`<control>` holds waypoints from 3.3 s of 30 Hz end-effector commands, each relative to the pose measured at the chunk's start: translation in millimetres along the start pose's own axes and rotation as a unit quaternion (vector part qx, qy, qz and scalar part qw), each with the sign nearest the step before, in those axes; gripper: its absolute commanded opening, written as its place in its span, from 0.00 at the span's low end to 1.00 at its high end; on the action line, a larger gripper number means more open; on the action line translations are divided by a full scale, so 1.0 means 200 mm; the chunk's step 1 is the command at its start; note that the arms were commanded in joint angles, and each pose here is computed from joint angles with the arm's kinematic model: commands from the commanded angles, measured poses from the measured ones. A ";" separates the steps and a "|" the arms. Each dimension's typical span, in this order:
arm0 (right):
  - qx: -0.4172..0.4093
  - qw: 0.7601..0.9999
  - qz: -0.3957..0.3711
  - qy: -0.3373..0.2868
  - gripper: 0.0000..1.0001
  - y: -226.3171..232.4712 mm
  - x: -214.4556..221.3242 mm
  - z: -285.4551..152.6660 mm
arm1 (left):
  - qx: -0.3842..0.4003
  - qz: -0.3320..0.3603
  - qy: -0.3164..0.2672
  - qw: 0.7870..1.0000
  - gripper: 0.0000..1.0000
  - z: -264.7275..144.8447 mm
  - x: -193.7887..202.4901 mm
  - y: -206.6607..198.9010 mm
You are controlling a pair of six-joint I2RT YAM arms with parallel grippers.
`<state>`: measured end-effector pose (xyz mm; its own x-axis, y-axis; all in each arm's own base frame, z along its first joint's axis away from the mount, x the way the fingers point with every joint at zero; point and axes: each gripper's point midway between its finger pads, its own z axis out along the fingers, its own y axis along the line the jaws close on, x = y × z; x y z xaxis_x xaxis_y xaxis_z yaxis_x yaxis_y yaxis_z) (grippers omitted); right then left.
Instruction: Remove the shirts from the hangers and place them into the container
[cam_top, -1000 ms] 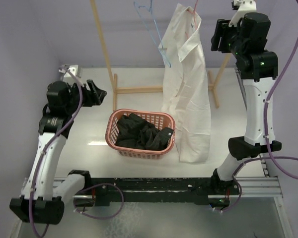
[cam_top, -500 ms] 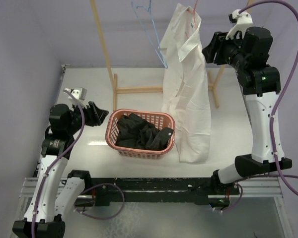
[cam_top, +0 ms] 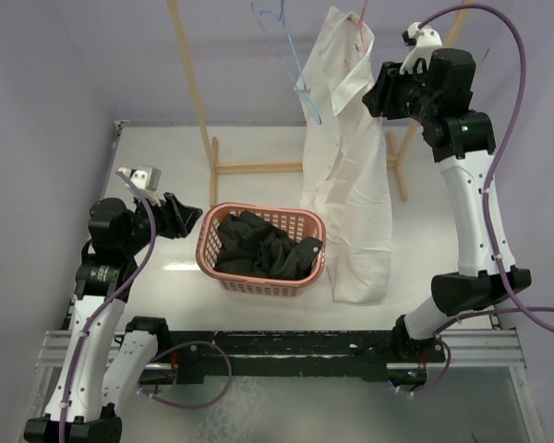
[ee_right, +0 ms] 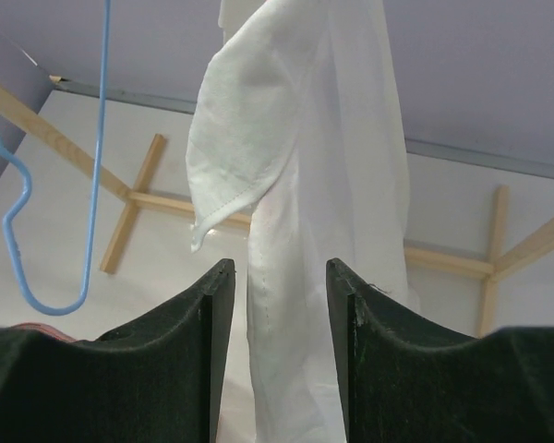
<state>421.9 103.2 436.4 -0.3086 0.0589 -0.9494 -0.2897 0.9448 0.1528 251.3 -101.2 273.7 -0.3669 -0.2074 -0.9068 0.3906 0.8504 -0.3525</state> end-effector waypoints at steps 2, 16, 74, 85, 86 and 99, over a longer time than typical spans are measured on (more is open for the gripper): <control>-0.009 1.000 0.003 -0.027 0.41 0.02 -0.08 0.04 | 0.012 0.015 -0.016 1.000 0.56 0.00 -0.05 -0.02; 0.058 0.989 -0.051 -0.130 0.03 -0.07 -0.28 -0.18 | 0.023 0.008 -0.004 1.000 0.55 0.02 -0.03 -0.03; -0.196 0.980 -0.038 -0.024 0.00 0.48 0.82 -1.49 | 0.311 0.287 -0.021 0.906 0.62 0.32 -0.38 -1.17; -0.208 0.977 -0.038 -0.019 0.00 0.49 0.84 -1.48 | 0.324 0.325 -0.062 0.886 0.64 0.38 -0.40 -1.34; -0.209 0.977 -0.039 -0.020 0.00 0.50 0.84 -1.49 | 0.330 0.326 -0.060 0.884 0.64 0.39 -0.39 -1.35; -0.233 0.971 -0.032 -0.032 0.00 0.54 0.80 -1.53 | 0.343 0.361 -0.028 0.867 0.62 0.51 -0.16 -1.45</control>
<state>70.6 107.2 358.1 -0.3016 0.0094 -0.9534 -0.6251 0.7531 0.2052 234.9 -385.0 357.9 0.1302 0.2683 -0.9545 0.9389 0.2759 0.2056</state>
